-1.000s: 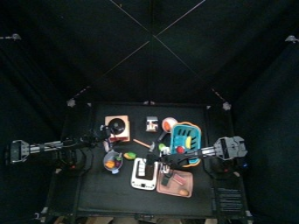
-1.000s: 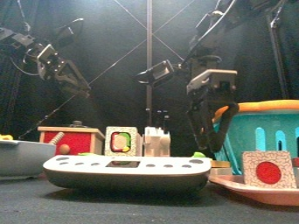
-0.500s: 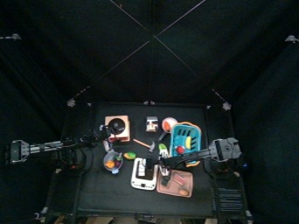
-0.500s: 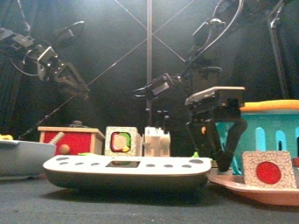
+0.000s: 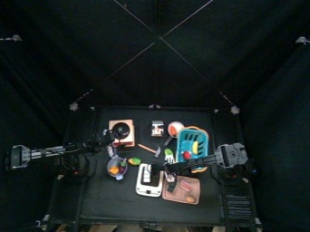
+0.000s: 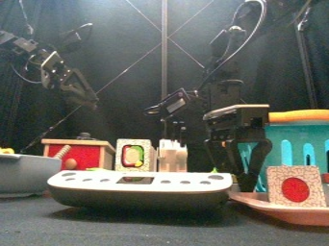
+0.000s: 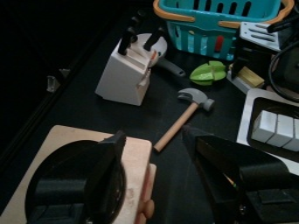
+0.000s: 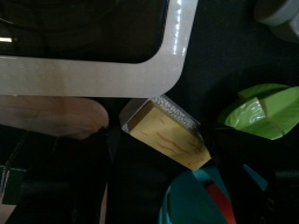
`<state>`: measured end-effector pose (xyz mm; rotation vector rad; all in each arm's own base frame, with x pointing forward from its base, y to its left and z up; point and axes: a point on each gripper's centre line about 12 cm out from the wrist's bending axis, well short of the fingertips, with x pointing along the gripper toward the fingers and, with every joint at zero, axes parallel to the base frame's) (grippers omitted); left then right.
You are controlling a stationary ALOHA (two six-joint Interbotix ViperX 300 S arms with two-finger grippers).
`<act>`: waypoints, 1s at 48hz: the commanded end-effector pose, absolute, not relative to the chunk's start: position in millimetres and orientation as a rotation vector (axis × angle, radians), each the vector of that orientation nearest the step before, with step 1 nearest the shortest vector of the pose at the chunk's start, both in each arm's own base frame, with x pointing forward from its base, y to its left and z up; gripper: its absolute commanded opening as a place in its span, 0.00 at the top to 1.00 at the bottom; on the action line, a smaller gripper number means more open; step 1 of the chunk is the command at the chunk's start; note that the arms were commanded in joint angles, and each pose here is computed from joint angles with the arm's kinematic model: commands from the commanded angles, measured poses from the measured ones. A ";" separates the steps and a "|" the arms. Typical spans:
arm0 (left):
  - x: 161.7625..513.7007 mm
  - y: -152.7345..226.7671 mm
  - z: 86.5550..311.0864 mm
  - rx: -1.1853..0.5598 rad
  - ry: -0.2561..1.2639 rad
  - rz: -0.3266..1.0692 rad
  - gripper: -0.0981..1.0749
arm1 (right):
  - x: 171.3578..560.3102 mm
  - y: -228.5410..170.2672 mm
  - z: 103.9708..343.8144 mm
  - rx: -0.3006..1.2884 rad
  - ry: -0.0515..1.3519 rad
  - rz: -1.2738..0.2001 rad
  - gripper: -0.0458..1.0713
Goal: Grab egg sushi
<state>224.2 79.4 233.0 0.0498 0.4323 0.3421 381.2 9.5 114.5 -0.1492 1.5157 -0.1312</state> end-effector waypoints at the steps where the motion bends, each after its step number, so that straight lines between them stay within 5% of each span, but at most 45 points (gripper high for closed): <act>1: 226.4 80.5 238.1 0.051 0.419 0.343 0.14 | 385.6 8.2 124.4 -0.139 1.483 -0.134 0.05; 48: 226.1 80.6 237.4 0.050 0.421 0.345 0.14 | 385.5 -3.0 119.3 -0.133 1.500 -0.160 0.05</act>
